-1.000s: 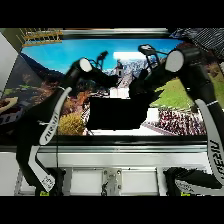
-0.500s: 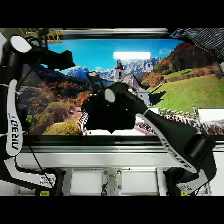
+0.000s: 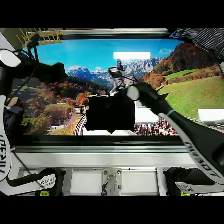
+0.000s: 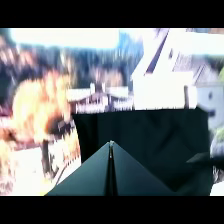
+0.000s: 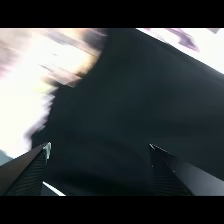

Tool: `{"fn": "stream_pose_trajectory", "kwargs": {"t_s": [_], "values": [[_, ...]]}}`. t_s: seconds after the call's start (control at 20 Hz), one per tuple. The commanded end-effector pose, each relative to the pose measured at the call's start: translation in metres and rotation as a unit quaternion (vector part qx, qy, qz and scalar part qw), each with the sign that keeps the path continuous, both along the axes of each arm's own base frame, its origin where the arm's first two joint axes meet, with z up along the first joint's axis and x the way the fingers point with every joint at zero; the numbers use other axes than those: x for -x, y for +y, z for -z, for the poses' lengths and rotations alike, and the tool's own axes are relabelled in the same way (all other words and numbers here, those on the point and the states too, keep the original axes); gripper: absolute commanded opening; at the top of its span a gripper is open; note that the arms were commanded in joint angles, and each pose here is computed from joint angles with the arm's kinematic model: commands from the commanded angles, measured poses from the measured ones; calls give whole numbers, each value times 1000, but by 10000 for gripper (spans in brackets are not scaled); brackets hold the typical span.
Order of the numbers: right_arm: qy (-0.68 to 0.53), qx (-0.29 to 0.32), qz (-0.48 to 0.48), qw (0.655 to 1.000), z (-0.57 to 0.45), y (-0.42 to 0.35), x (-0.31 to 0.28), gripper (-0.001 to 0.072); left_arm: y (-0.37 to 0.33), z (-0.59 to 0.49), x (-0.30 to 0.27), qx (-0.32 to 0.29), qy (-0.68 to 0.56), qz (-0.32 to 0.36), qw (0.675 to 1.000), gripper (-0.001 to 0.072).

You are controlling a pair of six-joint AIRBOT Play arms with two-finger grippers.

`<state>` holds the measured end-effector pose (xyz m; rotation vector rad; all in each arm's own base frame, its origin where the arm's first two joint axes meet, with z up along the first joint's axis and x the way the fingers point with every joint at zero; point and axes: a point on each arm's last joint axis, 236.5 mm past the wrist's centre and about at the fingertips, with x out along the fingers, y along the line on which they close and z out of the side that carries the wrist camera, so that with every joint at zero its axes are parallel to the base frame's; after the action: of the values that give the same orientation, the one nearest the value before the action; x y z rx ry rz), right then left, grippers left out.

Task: Fold the clothes and pants, and hang the long-sleeved shirts on hangers.

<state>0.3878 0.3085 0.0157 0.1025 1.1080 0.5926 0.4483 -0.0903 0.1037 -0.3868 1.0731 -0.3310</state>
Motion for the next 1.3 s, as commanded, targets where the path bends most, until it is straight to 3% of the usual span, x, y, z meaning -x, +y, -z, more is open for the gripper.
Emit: {"fn": "stream_pose_trajectory", "kwargs": {"t_s": [0.0, 0.1, 0.25, 0.6, 0.75, 0.85, 0.9, 0.95, 1.0, 1.1, 1.25], "values": [[75, 47, 98, 991, 45, -136, 26, 676, -20, 49, 45, -7, 39, 28, 999, 9], [115, 28, 149, 982, 68, -182, 42, 676, -36, 75, 69, -9, 64, 44, 997, 9], [154, -64, 182, 969, 91, -192, 49, 677, -56, 98, 93, -12, 87, 69, 994, 9], [158, -252, 172, 939, 105, -115, 14, 674, -84, 107, 109, -17, 90, 106, 990, 9], [173, -256, 138, 941, 114, -80, 19, 506, -85, 107, 108, -17, 88, 105, 990, 9], [176, -251, 116, 945, 116, -61, 22, 432, -83, 107, 108, -17, 90, 103, 991, 9], [170, -249, 107, 948, 115, -56, 21, 280, -82, 107, 108, -16, 91, 101, 991, 9], [161, -248, 99, 950, 112, -54, 19, 68, -82, 107, 108, -16, 91, 101, 991, 9], [153, -249, 95, 952, 107, -54, 15, 18, -82, 107, 108, -16, 91, 101, 991, 9], [132, -234, 98, 958, 92, -72, 4, 17, -82, 107, 108, -16, 91, 101, 991, 9], [85, -141, 170, 972, 66, -174, -24, 17, -82, 107, 108, -16, 91, 101, 991, 9]]}}
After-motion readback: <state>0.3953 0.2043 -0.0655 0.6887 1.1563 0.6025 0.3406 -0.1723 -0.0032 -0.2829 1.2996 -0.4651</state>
